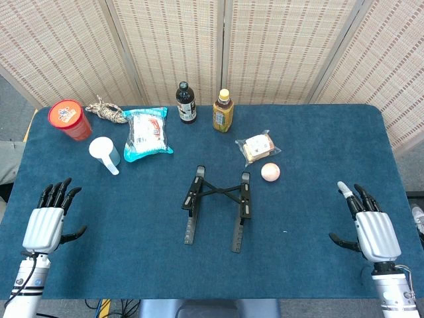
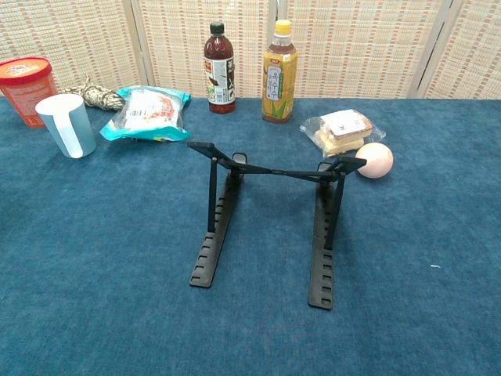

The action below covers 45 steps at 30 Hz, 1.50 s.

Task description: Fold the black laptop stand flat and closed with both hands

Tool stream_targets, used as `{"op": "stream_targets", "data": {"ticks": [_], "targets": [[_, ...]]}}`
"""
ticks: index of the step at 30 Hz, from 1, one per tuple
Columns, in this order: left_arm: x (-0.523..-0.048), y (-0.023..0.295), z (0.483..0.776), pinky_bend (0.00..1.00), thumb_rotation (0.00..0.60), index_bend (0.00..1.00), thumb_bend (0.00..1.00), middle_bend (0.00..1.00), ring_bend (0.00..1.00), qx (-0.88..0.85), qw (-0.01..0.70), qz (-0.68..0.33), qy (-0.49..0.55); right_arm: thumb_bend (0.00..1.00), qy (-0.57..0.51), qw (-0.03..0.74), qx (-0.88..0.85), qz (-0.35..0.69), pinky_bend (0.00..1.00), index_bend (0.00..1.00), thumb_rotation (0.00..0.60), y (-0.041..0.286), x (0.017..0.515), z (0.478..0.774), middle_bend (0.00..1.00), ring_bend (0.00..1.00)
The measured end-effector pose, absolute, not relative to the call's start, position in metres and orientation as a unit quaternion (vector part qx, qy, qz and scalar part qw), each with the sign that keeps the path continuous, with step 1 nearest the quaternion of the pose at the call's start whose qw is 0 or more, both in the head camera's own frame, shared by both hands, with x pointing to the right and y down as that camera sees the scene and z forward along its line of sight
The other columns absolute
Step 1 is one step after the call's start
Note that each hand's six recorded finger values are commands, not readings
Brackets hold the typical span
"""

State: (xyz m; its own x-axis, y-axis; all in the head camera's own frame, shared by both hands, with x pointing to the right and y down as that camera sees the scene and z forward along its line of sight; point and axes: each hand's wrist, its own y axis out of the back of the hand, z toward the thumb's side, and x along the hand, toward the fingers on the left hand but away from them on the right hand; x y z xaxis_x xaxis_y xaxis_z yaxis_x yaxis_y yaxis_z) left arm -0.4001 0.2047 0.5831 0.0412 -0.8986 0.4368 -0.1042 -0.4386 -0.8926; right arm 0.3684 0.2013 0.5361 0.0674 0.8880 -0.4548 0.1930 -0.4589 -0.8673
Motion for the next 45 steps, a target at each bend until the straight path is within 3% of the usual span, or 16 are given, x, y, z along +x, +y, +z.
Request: {"op": "stream_targets", "data": {"ticks": [18,45], "targets": [[-0.406,0.209,0.578,0.00,0.600,0.14,0.13,0.00,0.00,-0.623,0.348,-0.573,0.403,0.05,-0.392,0.272,-0.735,0.483,0.15,0.00,0.600,0.196,0.345,0.541,0.21,0.04],[-0.405,0.206,0.574,0.00,0.600,0.14,0.13,0.00,0.00,-0.620,0.353,-0.574,0.403,0.06,-0.177,0.139,-0.880,0.418,0.18,0.02,0.600,0.215,0.294,0.556,0.25,0.07]]}}
